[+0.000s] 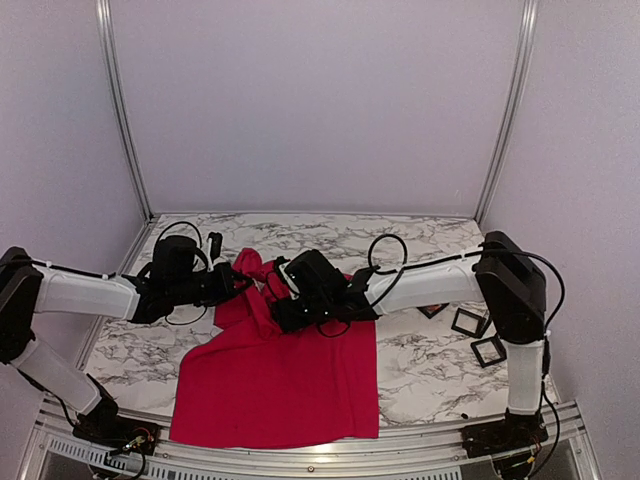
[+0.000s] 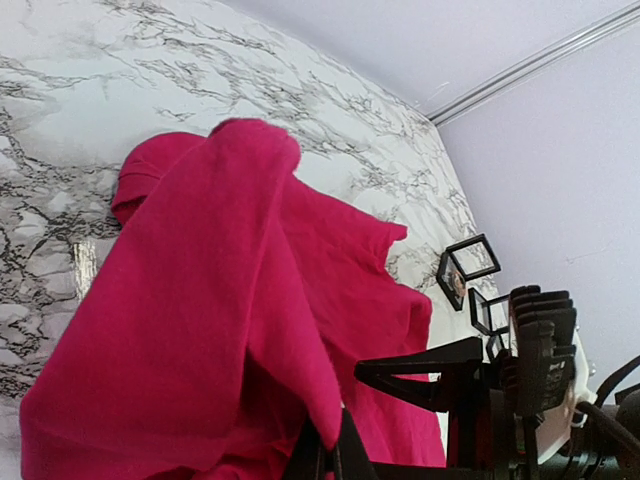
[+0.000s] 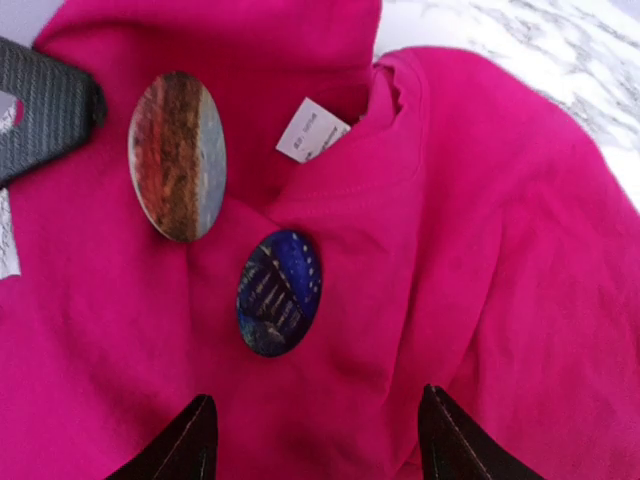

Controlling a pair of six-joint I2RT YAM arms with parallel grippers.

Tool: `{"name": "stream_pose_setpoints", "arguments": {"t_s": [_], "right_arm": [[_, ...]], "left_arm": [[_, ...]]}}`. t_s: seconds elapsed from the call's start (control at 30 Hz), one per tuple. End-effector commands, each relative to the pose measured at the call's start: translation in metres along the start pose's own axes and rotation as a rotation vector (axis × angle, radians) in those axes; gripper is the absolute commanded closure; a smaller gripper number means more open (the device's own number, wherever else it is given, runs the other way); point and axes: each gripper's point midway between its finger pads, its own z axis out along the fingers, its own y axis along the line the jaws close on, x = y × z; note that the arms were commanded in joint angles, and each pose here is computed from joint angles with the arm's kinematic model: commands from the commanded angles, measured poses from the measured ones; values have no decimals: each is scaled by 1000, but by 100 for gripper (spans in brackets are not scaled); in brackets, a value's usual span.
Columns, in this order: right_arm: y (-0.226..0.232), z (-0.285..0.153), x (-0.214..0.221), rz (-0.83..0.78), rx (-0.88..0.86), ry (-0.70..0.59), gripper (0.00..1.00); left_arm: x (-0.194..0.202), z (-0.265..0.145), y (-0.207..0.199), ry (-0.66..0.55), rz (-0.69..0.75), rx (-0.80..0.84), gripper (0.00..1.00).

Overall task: Remove the brooch from the garment
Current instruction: Pick up the flattened clothing from the center of the board, then pick up the brooch from the flattened clothing.

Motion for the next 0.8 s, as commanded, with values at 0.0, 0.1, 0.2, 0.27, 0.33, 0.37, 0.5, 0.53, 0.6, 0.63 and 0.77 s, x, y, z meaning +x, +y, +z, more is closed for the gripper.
{"name": "stream_pose_setpoints", "arguments": {"t_s": [0.0,0.1,0.2,0.27,0.33,0.37,0.5,0.53,0.6,0.63,0.77], "right_arm": [[3,-41,-47,14,-8,-156,34],[4,-60,-62,27,-36,-213,34],[4,-70,-74,41,-62,-245,36],[7,-74,-84,45,-80,-275,39],[8,-73,-89,40,-82,-283,43],[9,-70,-90,34,-80,-282,45],[11,-61,-92,13,-81,-280,50],[11,-58,-92,11,-78,-281,51],[10,-55,-92,7,-68,-284,52],[10,-53,-93,2,-67,-287,53],[13,-51,-93,-8,-78,-294,54]], "left_arm": [[-10,-11,-36,-35,31,172,100],[-11,-15,-44,-43,38,213,100],[-12,-17,-50,-45,48,246,100],[-13,-19,-56,-42,53,270,100],[-13,-20,-60,-39,56,292,100],[-13,-20,-62,-37,55,303,100],[-14,-21,-67,-34,55,324,100],[-14,-21,-68,-33,54,328,100],[-14,-22,-71,-29,55,338,100],[-15,-22,-71,-29,55,338,100],[-15,-22,-72,-26,56,340,100]]}}
